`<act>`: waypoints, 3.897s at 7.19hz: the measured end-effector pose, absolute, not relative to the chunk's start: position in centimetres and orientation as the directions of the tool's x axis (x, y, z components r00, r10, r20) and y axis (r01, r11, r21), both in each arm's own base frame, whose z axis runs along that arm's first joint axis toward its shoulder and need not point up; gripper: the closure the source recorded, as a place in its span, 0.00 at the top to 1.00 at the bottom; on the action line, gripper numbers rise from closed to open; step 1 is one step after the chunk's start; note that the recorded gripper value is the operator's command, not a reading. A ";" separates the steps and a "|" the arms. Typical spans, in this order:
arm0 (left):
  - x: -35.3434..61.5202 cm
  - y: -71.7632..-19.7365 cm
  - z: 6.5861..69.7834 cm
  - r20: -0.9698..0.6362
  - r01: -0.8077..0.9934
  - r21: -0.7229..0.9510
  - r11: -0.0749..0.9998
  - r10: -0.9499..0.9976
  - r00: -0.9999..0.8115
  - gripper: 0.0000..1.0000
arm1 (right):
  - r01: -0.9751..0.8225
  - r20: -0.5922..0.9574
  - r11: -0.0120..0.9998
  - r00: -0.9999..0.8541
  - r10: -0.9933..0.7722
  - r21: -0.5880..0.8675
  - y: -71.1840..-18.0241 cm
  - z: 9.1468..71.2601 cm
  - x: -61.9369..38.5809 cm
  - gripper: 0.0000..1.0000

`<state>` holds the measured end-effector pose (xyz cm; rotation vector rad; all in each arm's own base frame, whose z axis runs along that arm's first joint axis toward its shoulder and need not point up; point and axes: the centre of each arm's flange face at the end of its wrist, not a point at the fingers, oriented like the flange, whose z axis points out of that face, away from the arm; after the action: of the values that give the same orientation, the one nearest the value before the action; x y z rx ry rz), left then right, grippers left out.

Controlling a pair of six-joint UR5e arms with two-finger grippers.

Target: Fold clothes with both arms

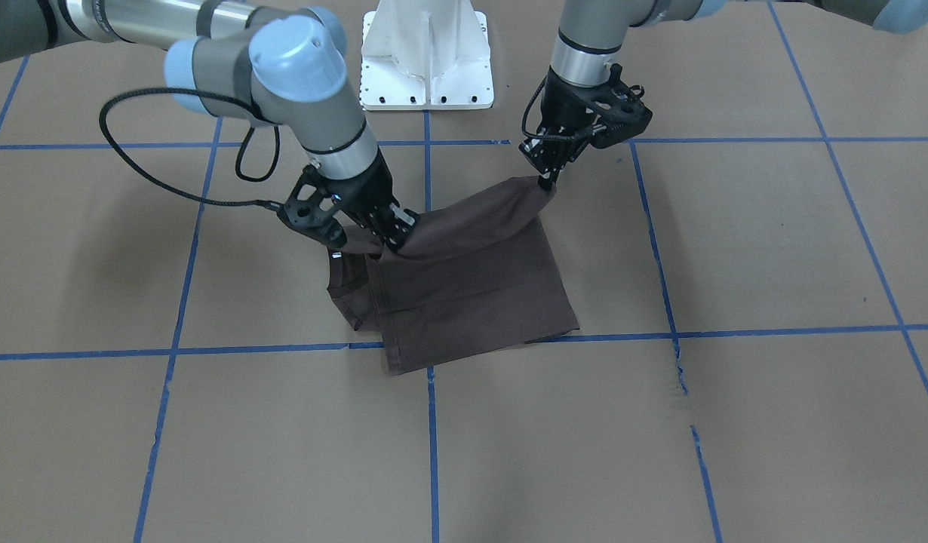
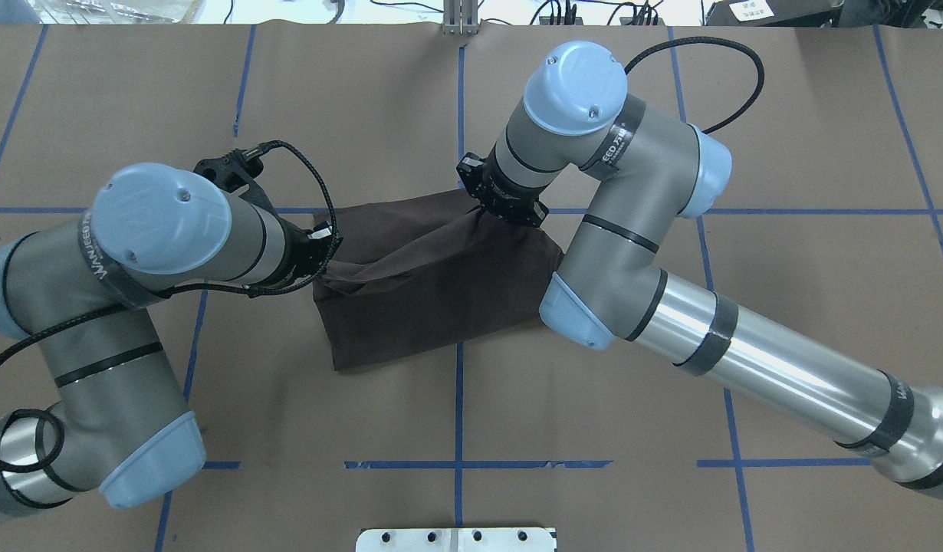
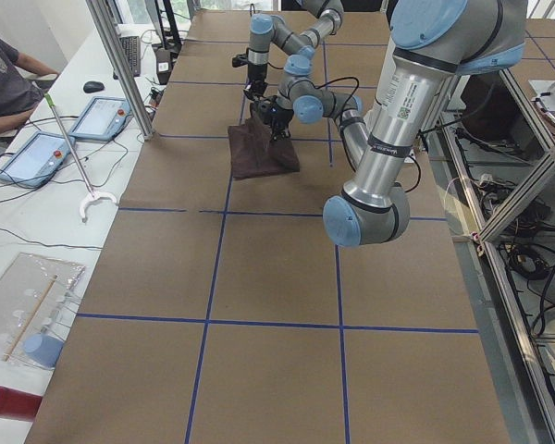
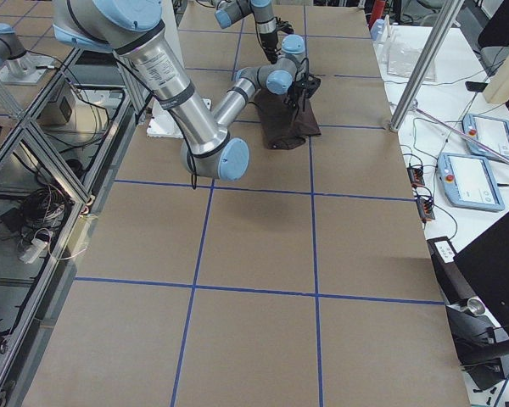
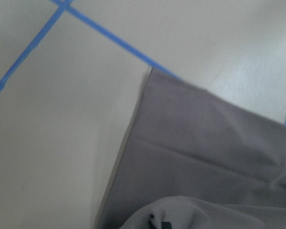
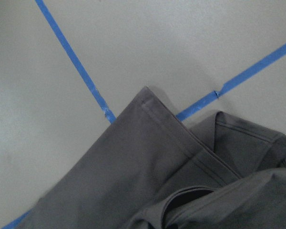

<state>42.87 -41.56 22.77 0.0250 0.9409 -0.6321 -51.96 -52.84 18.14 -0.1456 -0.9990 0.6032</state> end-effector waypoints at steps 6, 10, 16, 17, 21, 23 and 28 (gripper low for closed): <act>43.4 -60.3 31.8 -0.788 0.584 -0.052 0.810 -0.393 0.475 1.00 | -0.488 0.742 0.811 0.400 0.537 -0.323 -65.1 20.6 -54.5 1.00; 37.9 -63.4 33.1 -0.787 0.506 0.054 0.861 -0.275 0.552 1.00 | -0.465 0.738 0.870 0.527 0.421 -0.165 -69.3 25.0 -46.3 1.00; 10.2 -61.7 47.3 -0.563 0.088 0.446 0.891 0.203 0.801 1.00 | 0.005 0.664 0.992 0.743 -0.090 0.128 -65.3 48.5 -11.7 1.00; 6.3 -61.0 49.7 -0.482 -0.016 0.488 0.873 0.285 0.829 1.00 | 0.026 0.672 0.992 0.734 -0.103 0.124 -62.8 51.7 -6.3 1.00; 0.0 -57.2 58.4 -0.453 -0.213 0.487 0.847 0.454 0.767 1.00 | 0.210 0.635 0.960 0.719 -0.282 0.188 -57.4 57.3 5.4 1.00; -0.4 -55.8 61.0 -0.476 -0.199 0.472 0.859 0.438 0.763 1.00 | 0.243 0.545 0.951 0.779 -0.310 0.193 -55.9 60.0 6.5 1.00; -3.5 -51.6 63.7 -0.540 -0.256 0.269 0.928 0.365 0.758 1.00 | 0.151 0.690 0.979 0.694 -0.205 0.139 -51.9 61.7 5.8 1.00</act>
<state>-3.50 -51.61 63.72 0.1836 0.6250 0.3405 5.77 -51.91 61.74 0.0730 -0.7789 -0.1991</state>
